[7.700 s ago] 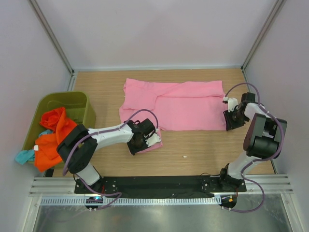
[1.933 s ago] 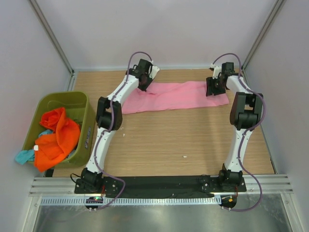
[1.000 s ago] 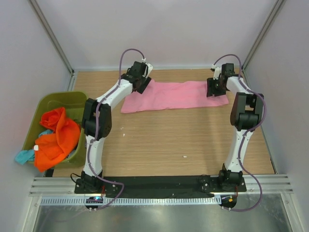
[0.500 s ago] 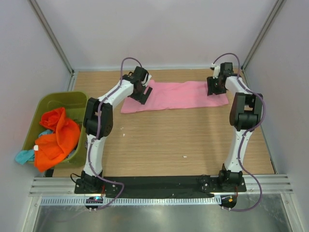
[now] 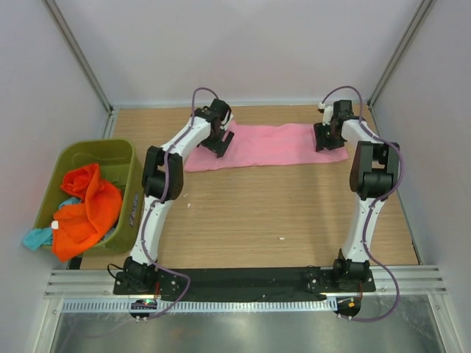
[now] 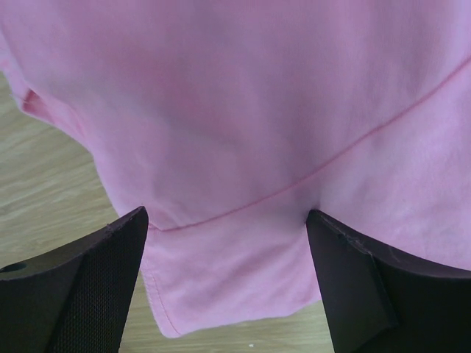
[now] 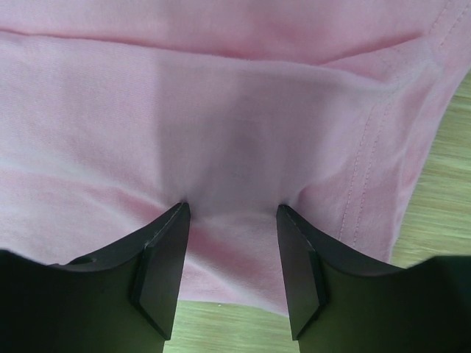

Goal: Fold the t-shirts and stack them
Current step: Fold the tshirt

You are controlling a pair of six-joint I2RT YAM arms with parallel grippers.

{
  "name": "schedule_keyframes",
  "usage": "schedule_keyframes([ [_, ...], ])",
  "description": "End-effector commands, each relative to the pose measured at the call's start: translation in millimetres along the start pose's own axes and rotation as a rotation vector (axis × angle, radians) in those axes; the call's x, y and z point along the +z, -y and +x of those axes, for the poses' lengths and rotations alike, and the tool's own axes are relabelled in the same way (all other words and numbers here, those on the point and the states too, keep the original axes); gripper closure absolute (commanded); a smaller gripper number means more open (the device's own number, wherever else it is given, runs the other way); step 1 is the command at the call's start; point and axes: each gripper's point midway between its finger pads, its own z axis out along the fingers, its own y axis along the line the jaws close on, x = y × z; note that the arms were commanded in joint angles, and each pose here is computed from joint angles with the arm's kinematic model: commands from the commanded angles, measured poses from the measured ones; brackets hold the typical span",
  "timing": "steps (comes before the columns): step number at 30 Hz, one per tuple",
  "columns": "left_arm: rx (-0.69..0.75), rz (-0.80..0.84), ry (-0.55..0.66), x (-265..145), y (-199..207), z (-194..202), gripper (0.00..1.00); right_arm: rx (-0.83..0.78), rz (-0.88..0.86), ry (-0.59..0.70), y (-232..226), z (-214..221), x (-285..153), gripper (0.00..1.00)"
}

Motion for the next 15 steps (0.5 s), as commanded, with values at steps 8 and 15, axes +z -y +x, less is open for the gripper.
schedule_keyframes([
  [8, 0.028, -0.200, 0.132, 9.9, -55.0, -49.8, 0.09, 0.008, -0.230, -0.411, -95.6, 132.4, -38.6, 0.49],
  [15, 0.082, -0.306, 0.221, 20.0, -78.3, -80.3, 0.05, -0.030, -0.322, -0.423, -159.2, 151.1, -71.9, 0.49],
])
